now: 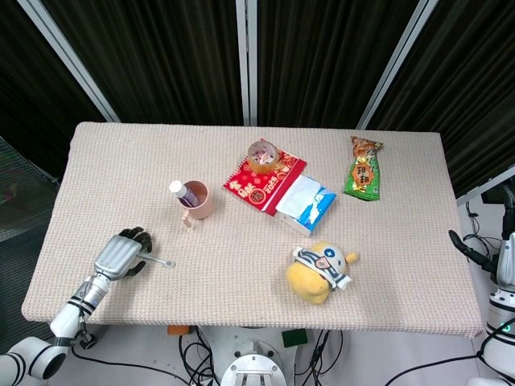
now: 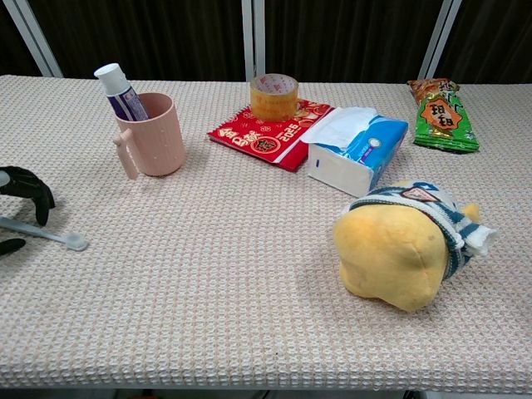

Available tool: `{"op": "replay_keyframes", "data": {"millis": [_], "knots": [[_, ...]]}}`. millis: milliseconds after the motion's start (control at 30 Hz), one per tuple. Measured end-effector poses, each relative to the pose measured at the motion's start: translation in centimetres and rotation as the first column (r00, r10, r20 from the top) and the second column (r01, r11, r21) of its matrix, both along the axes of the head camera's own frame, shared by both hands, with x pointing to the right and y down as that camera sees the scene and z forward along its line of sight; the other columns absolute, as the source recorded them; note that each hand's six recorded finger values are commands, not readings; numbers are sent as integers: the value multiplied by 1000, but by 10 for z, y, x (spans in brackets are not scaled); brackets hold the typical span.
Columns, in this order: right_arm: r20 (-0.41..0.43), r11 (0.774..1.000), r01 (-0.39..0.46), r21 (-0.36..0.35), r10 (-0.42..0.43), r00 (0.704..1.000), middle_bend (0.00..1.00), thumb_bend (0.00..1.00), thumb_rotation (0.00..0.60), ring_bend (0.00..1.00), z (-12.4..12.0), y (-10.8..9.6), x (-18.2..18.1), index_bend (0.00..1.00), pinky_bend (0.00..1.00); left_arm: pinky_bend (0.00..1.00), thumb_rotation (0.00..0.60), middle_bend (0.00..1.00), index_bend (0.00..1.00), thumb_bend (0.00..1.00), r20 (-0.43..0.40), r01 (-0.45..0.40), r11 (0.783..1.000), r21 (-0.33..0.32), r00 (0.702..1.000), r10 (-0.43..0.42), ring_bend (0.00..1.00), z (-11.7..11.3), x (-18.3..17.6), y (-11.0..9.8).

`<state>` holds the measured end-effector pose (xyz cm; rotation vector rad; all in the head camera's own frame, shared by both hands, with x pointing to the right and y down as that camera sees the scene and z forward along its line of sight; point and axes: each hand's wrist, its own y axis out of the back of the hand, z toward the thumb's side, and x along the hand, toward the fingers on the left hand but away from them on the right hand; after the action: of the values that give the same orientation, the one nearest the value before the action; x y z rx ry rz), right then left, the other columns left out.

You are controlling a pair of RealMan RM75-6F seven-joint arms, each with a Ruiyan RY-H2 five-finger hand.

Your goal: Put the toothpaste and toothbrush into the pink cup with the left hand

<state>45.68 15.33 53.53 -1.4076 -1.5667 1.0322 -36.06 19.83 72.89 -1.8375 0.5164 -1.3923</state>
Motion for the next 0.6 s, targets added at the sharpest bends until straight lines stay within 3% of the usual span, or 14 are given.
{"op": "replay_keyframes", "data": {"millis": [267, 600], "knots": [[-1, 1000, 4, -5, -4, 1000, 0, 336, 600, 0, 2, 0, -1, 0, 0, 267, 600, 290, 534, 300, 18, -24, 999, 34, 1000, 23, 161, 1, 1, 1], [-1, 1000, -3, 1, 3, 1000, 0, 341, 600, 0, 0, 1, 1, 0, 0, 267, 600, 313, 596, 315, 29, 12, 998, 69, 999, -14, 162, 2, -2, -1]]}}
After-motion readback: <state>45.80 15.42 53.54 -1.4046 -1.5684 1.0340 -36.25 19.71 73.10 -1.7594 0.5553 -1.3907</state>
